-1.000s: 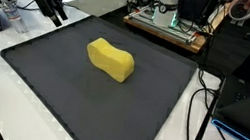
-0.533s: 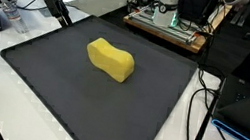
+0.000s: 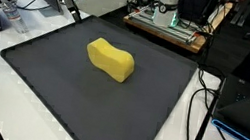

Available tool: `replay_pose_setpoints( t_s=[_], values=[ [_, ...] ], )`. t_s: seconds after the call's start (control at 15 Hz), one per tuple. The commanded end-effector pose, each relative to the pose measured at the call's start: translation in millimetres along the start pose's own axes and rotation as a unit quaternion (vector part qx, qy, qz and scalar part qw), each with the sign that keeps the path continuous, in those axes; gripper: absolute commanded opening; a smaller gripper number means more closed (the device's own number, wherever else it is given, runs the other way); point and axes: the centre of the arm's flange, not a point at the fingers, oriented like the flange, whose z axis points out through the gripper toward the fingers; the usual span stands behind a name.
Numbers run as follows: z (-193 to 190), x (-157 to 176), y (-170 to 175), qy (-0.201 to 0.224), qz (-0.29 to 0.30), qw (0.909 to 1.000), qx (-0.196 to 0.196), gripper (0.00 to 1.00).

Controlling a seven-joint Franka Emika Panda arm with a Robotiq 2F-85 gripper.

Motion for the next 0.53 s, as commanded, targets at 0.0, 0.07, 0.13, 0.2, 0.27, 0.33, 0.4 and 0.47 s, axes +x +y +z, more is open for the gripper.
replay_pose_setpoints(
  t_s=[0.0, 0.07, 0.13, 0.2, 0.27, 0.33, 0.4, 0.47],
  values=[
    [4, -43, 15, 0.026, -0.023, 0.9993, 0.015, 1.00],
    [7, -49, 18, 0.035, -0.025, 0.9989, 0.016, 1.00],
    [10, -54, 21, 0.045, -0.026, 0.9985, 0.018, 1.00],
    [15, -59, 24, 0.054, -0.028, 0.9980, 0.018, 1.00],
    [19, -63, 26, 0.066, -0.032, 0.9970, 0.024, 1.00],
    [24, -69, 29, 0.081, -0.033, 0.9958, 0.028, 1.00],
    [28, -74, 31, 0.100, -0.036, 0.9937, 0.036, 1.00],
    [34, -80, 33, 0.112, -0.037, 0.9921, 0.041, 1.00]
  ],
)
